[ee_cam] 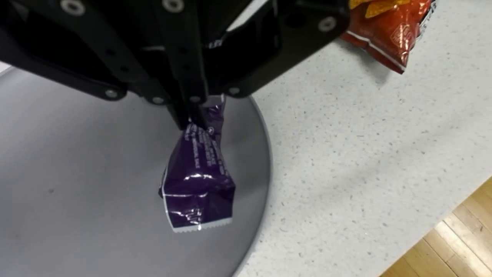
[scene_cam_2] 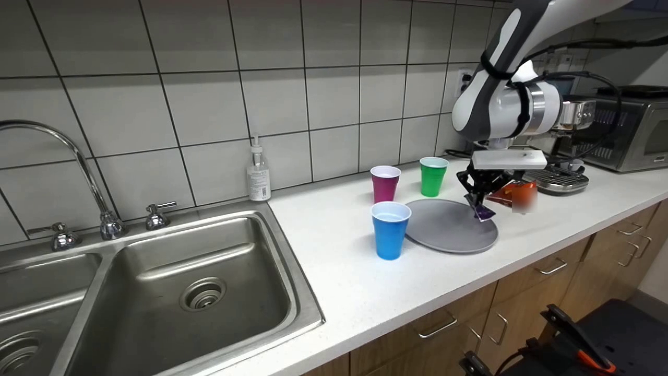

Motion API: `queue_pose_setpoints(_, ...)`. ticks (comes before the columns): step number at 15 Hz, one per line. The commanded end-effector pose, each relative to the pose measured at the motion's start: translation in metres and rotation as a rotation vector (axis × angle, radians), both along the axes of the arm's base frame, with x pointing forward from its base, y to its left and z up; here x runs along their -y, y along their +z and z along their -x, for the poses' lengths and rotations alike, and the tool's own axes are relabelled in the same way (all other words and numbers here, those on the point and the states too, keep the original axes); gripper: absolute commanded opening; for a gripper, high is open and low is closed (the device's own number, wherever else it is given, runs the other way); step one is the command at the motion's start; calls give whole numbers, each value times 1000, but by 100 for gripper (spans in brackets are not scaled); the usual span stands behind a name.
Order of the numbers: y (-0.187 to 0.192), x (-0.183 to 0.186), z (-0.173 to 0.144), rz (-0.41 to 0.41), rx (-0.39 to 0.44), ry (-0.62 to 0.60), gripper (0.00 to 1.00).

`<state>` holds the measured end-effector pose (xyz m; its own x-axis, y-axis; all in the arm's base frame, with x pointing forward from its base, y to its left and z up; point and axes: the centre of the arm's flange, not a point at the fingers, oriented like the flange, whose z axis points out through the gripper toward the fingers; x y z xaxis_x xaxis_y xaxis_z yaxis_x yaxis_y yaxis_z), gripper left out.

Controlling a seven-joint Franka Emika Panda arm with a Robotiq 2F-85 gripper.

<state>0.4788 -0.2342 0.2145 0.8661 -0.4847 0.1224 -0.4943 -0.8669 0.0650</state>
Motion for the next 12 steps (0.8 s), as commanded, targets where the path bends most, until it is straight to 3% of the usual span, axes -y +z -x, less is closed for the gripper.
queue_pose_setpoints(1,21,9,13,-36,21,-14,1)
queue_pose_setpoints(12,32,70,12,-21,63,-158,1)
